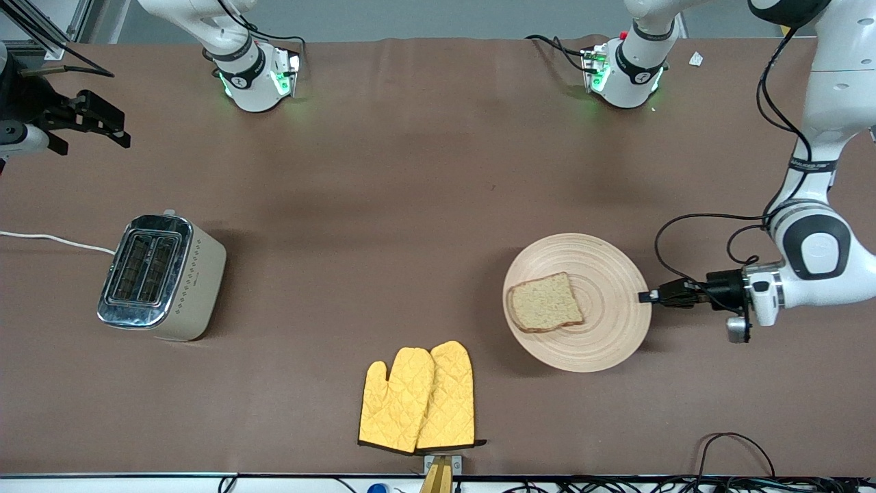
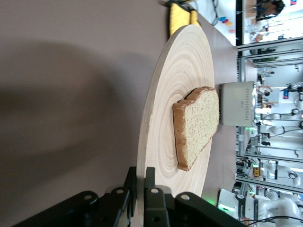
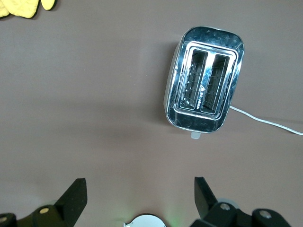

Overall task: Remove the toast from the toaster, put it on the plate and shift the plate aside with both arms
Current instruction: 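Drag the plate with the left gripper away from the toaster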

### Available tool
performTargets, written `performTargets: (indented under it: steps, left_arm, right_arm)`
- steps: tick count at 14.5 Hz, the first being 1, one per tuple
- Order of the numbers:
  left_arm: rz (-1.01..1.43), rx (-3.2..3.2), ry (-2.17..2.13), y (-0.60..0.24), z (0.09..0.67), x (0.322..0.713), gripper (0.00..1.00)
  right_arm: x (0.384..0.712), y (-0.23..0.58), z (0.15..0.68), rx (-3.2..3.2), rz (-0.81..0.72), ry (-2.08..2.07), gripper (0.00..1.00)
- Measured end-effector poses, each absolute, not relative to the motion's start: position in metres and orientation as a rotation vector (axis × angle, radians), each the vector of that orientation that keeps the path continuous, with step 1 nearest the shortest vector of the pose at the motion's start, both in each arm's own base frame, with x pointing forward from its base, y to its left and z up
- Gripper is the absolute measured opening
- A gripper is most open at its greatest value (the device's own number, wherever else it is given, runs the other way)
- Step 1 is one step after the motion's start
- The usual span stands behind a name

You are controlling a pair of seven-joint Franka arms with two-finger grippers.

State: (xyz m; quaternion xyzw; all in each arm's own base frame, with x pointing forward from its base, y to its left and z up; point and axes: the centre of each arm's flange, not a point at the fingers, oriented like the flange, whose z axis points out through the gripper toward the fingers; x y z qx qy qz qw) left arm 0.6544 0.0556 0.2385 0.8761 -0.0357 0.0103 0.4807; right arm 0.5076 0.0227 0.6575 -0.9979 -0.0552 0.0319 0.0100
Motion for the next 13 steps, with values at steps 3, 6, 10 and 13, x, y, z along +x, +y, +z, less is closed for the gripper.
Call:
performTargets:
  steps: [3,6,10,13]
  left_arm:
    - [0.025,2.169,-0.012,0.100,0.234,0.647,0.09]
    - [0.038,2.177,0.060,0.147,0.219,0.635,0.09]
    - [0.060,2.155,0.069,0.181,0.184,0.619,0.09]
    - [0.042,2.134,0.088,0.188,0.168,0.612,0.09]
  right_arm:
    - [0.508,0.023,0.658,-3.115,0.100,-0.172,1.00]
    - [0.508,0.023,0.658,-3.115,0.099,-0.172,1.00]
    - [0.508,0.023,0.658,-3.115,0.099,-0.173,1.00]
    - [0.508,0.023,0.658,-3.115,0.098,-0.173,1.00]
